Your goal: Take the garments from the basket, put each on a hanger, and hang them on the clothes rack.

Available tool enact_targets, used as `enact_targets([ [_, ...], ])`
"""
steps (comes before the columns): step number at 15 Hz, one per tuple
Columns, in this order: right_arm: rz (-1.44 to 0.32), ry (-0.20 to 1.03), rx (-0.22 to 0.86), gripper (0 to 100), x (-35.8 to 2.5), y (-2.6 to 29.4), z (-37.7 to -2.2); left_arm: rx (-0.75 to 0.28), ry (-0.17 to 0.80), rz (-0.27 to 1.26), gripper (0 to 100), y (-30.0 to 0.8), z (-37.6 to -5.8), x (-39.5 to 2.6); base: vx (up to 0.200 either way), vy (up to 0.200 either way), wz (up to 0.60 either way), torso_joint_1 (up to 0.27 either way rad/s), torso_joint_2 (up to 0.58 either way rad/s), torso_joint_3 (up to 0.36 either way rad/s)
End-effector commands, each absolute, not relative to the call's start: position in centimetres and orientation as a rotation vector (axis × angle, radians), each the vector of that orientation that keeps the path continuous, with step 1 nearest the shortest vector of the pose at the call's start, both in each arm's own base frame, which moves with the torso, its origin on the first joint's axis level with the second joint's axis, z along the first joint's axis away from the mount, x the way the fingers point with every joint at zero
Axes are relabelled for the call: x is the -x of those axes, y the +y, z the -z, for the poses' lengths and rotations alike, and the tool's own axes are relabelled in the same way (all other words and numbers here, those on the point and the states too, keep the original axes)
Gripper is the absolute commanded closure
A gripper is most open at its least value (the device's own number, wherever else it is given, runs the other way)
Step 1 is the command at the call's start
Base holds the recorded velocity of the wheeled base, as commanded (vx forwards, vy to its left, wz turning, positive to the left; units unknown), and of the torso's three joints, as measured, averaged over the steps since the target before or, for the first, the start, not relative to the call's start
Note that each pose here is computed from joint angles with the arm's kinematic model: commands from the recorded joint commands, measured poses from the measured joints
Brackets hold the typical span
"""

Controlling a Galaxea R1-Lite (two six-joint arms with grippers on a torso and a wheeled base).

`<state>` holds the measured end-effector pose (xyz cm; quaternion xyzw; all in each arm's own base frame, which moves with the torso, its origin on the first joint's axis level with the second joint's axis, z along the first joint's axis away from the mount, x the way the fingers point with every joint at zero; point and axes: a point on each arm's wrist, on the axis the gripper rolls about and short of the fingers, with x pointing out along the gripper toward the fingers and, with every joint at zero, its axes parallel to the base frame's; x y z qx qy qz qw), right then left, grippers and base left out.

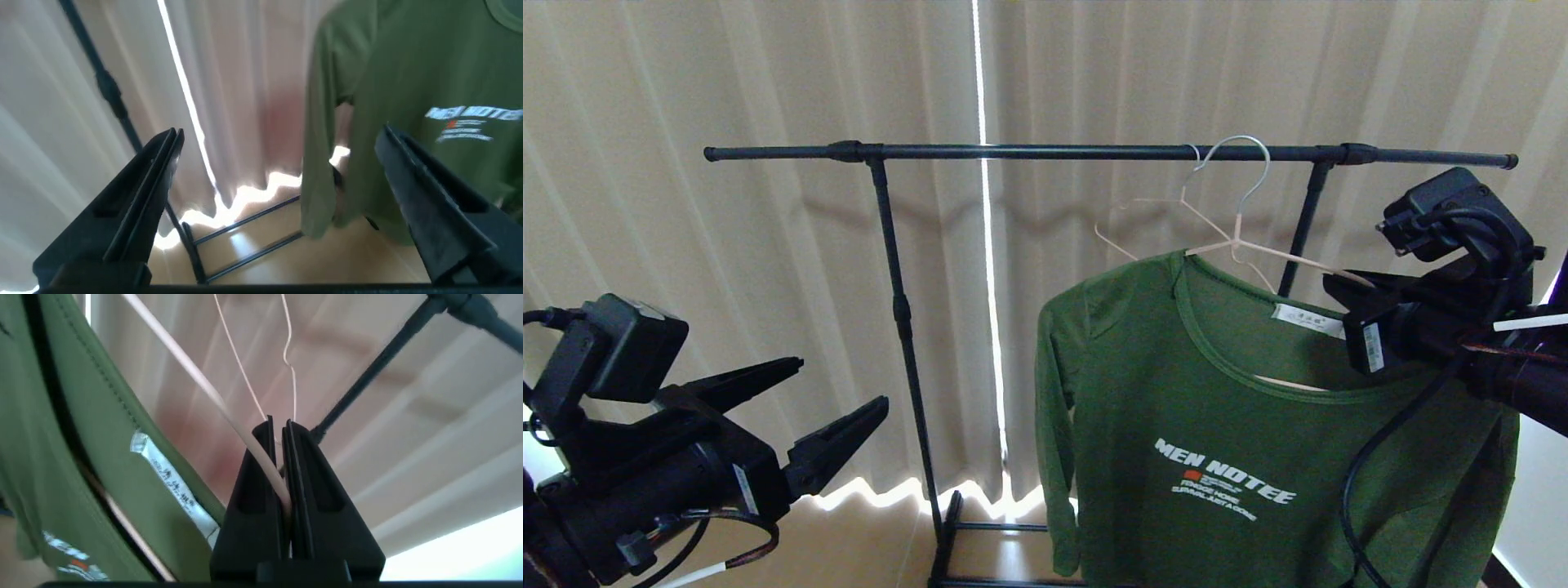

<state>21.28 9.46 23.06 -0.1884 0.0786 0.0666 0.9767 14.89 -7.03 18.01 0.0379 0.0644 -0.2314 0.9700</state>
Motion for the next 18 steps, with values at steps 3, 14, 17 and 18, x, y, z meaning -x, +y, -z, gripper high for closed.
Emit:
enact_targets([
  [3, -0.151, 0.149, 0.377, 100, -21.3, 9.9, -23.3, -0.076, 0.128, 0.466, 0, -7.0, -18.0, -14.8, 0.2, 0.0, 0.0, -0.007, 0.0, 0.002],
  [14, -0.148, 0.145, 0.375, 100, -21.1, 9.8, -23.4, -0.087, 0.139, 0.462, 0, -6.8, -17.7, -14.7, 0.164, 0.0, 0.0, 0.008, 0.0, 0.001],
  [17, -0.076, 0.159, 0.383, 100, -21.9, 9.7, -23.4, -0.083, 0.123, 0.427, 0, -6.2, -18.0, -14.7, 0.0, 0.0, 0.0, 0.0, 0.0, 0.0],
  [18, -0.062, 0.169, 0.386, 100, -22.8, 10.1, -23.3, -0.081, 0.117, 0.422, 0, -6.2, -18.1, -14.8, 0.0, 0.0, 0.0, 0.0, 0.0, 0.0],
])
